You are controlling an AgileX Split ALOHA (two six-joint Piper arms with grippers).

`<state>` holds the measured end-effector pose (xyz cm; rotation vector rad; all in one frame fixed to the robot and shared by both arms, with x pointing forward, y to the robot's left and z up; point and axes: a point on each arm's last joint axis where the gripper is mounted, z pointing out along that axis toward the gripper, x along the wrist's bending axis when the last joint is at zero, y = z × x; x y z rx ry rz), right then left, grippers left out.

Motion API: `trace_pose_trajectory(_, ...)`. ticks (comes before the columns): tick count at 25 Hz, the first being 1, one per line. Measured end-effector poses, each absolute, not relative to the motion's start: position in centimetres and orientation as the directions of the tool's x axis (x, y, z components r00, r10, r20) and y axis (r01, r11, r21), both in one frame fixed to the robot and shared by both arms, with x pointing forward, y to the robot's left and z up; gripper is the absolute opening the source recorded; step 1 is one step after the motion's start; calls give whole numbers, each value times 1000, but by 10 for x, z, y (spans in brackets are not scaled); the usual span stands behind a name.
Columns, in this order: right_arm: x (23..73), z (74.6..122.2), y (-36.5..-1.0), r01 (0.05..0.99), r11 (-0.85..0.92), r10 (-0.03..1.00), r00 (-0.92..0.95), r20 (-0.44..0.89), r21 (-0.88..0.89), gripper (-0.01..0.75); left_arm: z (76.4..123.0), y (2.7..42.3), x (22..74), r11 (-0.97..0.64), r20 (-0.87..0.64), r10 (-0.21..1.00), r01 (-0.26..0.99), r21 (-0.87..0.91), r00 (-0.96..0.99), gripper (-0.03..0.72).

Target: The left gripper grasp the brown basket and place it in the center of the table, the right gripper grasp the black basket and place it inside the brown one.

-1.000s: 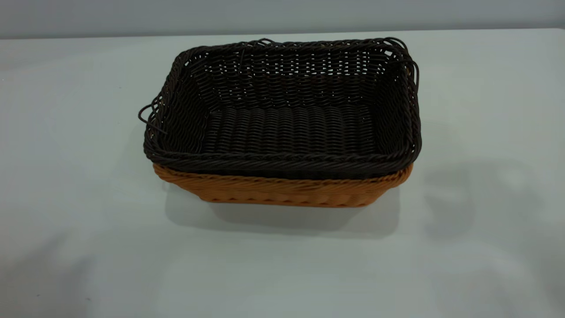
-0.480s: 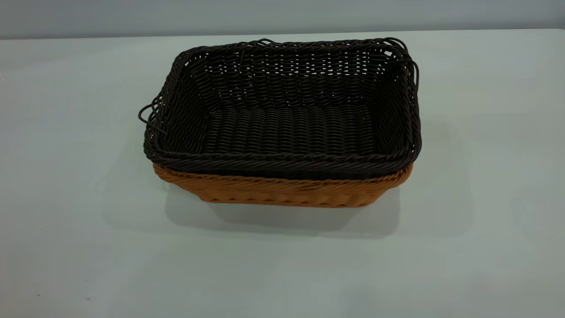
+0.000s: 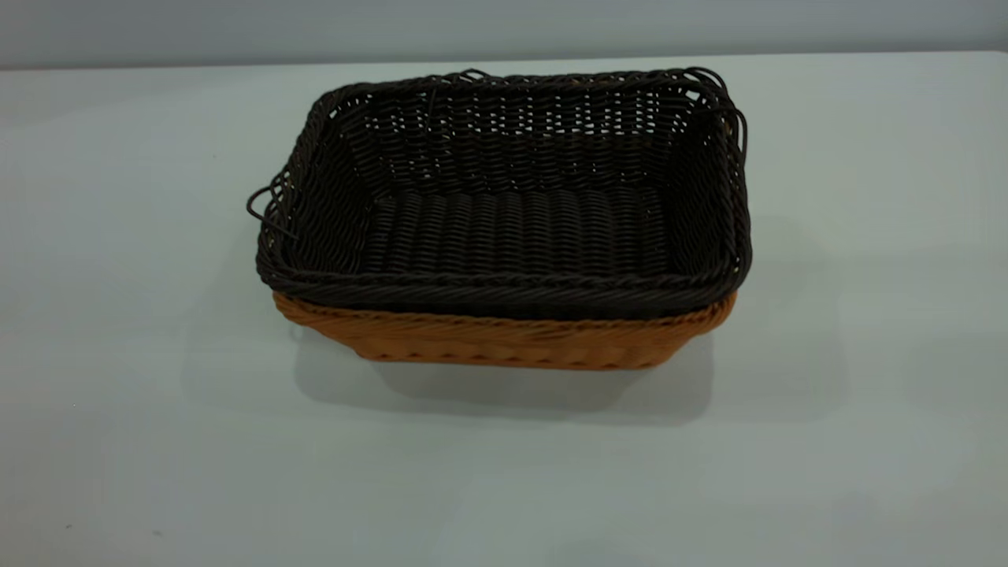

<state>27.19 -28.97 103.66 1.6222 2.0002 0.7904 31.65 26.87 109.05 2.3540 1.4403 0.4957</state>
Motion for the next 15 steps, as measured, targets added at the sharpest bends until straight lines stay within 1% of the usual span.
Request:
trace_pose_trajectory(4, 271, 1037, -290, 713, 142, 978, -207, 13, 687, 492, 1053, 266, 311, -442, 78, 893, 832, 336, 443, 405)
trace_pose_trajectory(8, 271, 1037, -290, 713, 142, 978, -207, 12, 687, 492, 1022, 265, 305, -455, 40, 887, 853, 256, 461, 405)
trace_pose_trajectory(15, 271, 1037, -290, 712, 142, 979, -205, 11, 688, 492, 1018, 264, 301, -455, 3, 879, 835, 310, 478, 405)
